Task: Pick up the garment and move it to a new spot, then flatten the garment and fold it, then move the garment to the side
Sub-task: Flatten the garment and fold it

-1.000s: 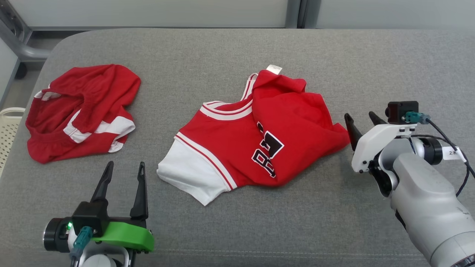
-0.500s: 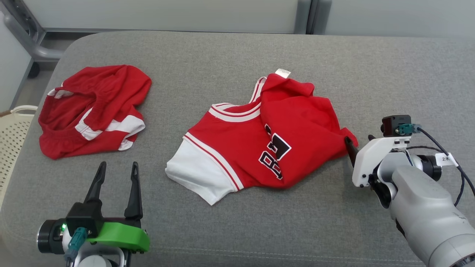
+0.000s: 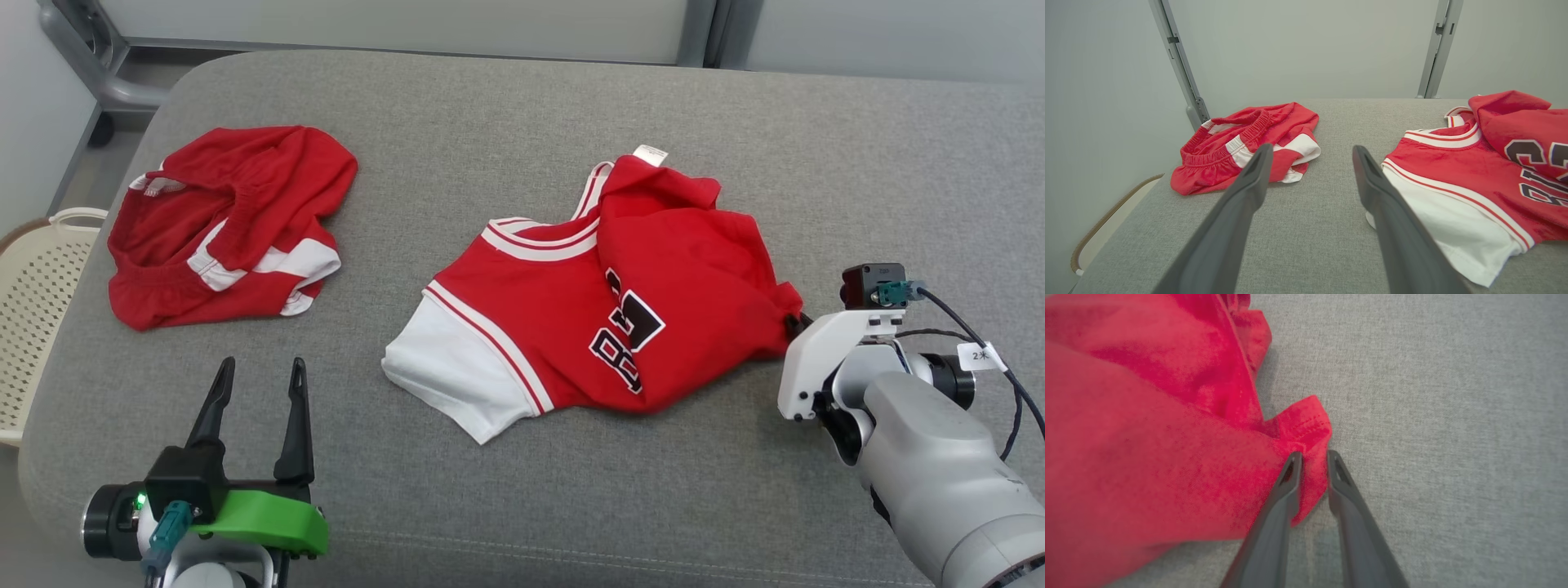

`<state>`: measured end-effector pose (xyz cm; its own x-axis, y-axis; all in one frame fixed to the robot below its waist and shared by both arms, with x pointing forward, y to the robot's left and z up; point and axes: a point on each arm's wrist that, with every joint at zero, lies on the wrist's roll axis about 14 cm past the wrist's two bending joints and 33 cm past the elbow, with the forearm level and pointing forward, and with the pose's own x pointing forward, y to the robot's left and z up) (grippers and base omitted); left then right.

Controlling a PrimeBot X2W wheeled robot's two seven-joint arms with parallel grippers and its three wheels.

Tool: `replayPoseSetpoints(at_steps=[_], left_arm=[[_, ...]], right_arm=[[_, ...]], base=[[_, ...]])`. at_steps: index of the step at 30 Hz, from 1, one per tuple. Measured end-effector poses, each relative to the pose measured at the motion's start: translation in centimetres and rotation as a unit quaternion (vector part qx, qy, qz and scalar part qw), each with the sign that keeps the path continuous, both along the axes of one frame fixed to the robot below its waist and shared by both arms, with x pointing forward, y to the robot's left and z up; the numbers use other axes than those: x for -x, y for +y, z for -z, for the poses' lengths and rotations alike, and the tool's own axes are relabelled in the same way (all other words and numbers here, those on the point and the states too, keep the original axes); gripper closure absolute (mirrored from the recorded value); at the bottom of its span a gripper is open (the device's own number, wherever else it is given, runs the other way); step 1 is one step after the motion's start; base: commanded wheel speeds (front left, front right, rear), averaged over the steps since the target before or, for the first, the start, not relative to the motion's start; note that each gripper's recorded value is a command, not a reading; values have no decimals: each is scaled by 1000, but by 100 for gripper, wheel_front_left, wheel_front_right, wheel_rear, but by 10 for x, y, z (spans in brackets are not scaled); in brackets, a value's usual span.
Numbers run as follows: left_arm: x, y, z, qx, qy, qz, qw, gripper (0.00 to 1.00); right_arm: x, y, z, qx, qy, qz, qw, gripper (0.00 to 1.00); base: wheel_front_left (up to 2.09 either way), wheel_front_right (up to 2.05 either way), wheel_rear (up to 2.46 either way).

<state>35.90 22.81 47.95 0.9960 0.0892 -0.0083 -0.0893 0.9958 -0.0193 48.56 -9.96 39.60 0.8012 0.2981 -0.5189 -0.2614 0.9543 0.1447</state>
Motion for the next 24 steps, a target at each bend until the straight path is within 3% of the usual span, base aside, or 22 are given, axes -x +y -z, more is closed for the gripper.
replayPoseSetpoints(at_steps=[5,11,17,24], left_arm=[[-3,-1,2,1,3,1,1000,0],[-6,-10,2,5,1,15,1000,0],[-8,-21,3,9,0,31,999,0],[-18,-37,1,13,-5,52,999,0]], right_arm=[[-5,-1,-9,-12,-29,7,999,100],[-3,0,-30,-73,-74,32,994,100],[13,-6,-50,-165,-103,64,979,100],[47,-37,-50,-223,-97,97,965,100]], base=[[0,0,0],[0,0,0],[0,0,0],[0,0,0]])
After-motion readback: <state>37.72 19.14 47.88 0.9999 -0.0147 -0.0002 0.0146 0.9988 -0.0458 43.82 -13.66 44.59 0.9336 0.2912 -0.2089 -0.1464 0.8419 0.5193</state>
